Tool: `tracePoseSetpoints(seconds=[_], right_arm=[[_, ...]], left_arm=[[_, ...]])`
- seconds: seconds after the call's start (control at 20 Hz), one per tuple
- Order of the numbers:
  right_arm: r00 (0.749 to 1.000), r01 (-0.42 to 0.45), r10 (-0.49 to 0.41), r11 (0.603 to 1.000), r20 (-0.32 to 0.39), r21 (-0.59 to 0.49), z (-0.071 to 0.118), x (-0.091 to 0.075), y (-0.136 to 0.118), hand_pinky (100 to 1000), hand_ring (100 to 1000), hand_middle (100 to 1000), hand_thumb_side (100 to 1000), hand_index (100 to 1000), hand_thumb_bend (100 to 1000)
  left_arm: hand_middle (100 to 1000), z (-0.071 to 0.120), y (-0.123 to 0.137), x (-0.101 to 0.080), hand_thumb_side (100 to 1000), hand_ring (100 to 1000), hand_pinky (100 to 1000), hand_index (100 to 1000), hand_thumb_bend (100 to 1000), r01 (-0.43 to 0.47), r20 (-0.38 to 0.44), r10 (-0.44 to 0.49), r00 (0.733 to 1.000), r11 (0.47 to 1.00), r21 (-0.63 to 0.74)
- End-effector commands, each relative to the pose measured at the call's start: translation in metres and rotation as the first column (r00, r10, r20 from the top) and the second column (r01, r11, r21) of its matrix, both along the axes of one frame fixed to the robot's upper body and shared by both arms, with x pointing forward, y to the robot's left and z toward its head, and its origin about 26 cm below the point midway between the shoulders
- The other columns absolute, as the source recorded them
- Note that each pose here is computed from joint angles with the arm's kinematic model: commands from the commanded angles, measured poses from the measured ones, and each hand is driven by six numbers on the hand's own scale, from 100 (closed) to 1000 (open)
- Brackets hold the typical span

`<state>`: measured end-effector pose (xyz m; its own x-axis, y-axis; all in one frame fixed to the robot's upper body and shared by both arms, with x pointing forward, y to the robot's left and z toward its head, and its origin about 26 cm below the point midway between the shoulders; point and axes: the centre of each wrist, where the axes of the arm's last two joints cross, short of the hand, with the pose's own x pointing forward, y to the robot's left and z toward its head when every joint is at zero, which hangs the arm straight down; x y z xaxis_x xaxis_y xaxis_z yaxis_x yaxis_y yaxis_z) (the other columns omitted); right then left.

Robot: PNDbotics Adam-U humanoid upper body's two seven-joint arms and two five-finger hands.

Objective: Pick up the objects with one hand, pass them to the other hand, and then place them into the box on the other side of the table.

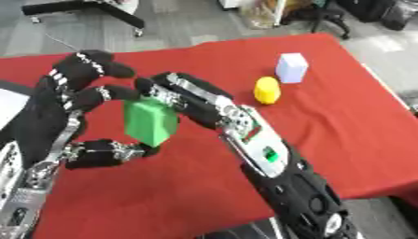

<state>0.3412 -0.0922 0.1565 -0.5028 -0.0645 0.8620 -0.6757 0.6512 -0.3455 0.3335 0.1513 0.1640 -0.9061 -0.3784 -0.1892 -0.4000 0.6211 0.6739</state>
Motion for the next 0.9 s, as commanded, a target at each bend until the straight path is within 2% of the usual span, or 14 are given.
tracePoseSetpoints(seconds=[0.05, 0.2, 0.45, 0.9], right_arm=[[1.0, -0.001, 0.0, 1.0, 0.008, 0.013, 0.0066, 0.001, -0.001, 751, 127, 153, 821, 234, 100], [1.0, -0.002, 0.002, 1.0, -0.002, 0.012, 0.0063, 0.0013, -0.001, 772, 151, 176, 858, 260, 100], [1.0, -0.006, 0.007, 1.0, -0.018, 0.009, 0.006, 0.0016, -0.0008, 777, 156, 183, 886, 268, 100], [0.999, -0.037, 0.037, 0.999, -0.013, 0.0, 0.007, 0.001, -0.0004, 775, 152, 178, 881, 264, 100]], left_arm=[[592, 0.0064, -0.002, -0.0006, 207, 554, 707, 705, 816, 0.017, 0.021, -0.017, 1.0, 1.0, -0.003], [556, 0.007, -0.0026, -0.0007, 191, 526, 692, 667, 779, 0.026, 0.021, -0.025, 0.999, 1.0, -0.009], [552, 0.0076, -0.0039, -0.0009, 188, 522, 688, 663, 765, 0.035, 0.022, -0.034, 0.999, 0.999, -0.014], [545, 0.0081, -0.0048, -0.0009, 128, 517, 688, 657, 669, 0.029, 0.024, -0.029, 0.999, 1.0, -0.01]])
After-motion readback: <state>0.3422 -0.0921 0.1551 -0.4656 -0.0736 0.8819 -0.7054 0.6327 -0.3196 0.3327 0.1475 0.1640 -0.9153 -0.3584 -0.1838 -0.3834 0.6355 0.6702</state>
